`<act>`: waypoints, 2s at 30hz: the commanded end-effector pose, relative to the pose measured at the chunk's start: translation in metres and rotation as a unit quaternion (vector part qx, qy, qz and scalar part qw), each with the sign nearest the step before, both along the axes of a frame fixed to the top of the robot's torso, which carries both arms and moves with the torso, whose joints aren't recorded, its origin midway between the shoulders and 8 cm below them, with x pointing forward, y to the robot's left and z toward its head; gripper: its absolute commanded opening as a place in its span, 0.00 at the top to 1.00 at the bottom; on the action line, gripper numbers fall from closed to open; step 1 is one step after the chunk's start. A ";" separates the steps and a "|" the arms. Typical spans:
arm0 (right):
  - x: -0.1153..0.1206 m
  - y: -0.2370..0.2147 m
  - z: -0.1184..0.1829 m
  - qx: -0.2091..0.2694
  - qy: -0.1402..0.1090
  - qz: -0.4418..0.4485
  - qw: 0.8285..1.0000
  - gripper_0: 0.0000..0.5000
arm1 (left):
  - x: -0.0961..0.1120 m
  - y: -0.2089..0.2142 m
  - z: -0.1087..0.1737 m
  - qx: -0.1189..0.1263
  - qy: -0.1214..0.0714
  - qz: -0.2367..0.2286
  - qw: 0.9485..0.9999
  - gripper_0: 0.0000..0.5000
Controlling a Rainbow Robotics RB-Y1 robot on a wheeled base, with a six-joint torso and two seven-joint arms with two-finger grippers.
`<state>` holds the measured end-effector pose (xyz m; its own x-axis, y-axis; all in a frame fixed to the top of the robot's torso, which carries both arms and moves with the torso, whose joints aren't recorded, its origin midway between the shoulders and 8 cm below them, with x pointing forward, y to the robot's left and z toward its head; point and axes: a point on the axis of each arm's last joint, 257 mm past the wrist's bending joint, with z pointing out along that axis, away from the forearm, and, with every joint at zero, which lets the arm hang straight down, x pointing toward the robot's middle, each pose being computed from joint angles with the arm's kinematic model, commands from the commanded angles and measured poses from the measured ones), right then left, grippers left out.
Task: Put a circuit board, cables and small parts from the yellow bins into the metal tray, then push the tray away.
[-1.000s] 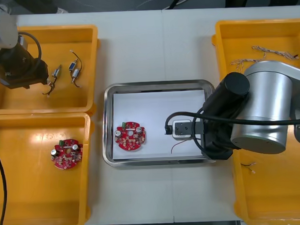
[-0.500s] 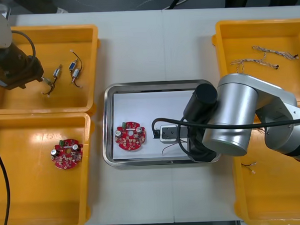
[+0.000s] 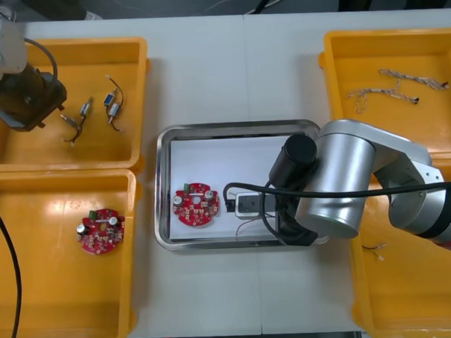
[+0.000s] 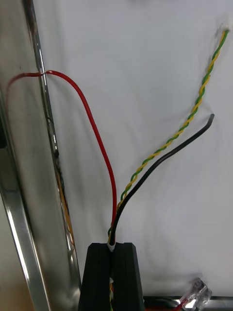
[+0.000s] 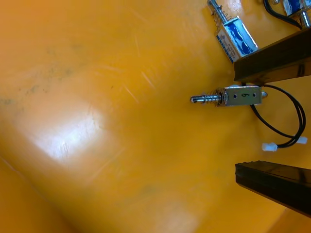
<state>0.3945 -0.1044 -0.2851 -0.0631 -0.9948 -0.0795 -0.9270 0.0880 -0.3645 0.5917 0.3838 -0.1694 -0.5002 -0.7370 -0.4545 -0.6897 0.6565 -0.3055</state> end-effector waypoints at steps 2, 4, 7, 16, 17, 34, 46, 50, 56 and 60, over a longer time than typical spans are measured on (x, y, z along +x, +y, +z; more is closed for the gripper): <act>0.004 0.014 0.005 -0.005 -0.015 0.042 0.999 0.87 | 0.027 -0.035 0.029 -0.016 -0.048 0.000 0.999 0.06; 0.006 0.015 0.006 -0.004 -0.019 0.043 0.999 0.61 | 0.028 -0.040 0.026 -0.018 -0.048 0.000 0.999 0.05; 0.007 0.016 0.007 -0.002 -0.021 0.044 0.999 0.19 | 0.029 -0.040 0.017 -0.021 -0.044 0.003 0.999 0.06; 0.006 0.019 0.015 0.007 -0.023 0.046 0.999 0.00 | 0.034 -0.036 -0.002 -0.016 -0.040 0.009 0.999 0.06; 0.006 0.019 0.017 0.009 -0.024 0.046 0.999 0.00 | 0.033 -0.036 -0.003 -0.015 -0.039 0.008 0.999 0.06; -0.001 0.002 0.103 0.062 -0.009 -0.002 0.998 0.00 | 0.025 -0.032 -0.008 -0.008 -0.021 0.011 1.000 0.52; 0.010 -0.034 0.166 0.169 0.000 -0.173 0.970 0.00 | 0.023 -0.032 -0.011 -0.008 -0.015 0.011 1.000 1.00; 0.017 -0.057 0.178 0.217 -0.001 -0.244 0.945 0.00 | 0.017 -0.031 -0.003 -0.004 -0.007 0.007 1.000 1.00; 0.022 -0.091 0.183 0.242 -0.004 -0.324 0.915 0.00 | -0.003 -0.032 0.017 0.000 0.014 0.000 1.000 1.00; 0.026 -0.111 0.191 0.252 -0.015 -0.370 0.894 0.00 | -0.014 -0.035 0.031 0.000 0.023 -0.008 1.000 1.00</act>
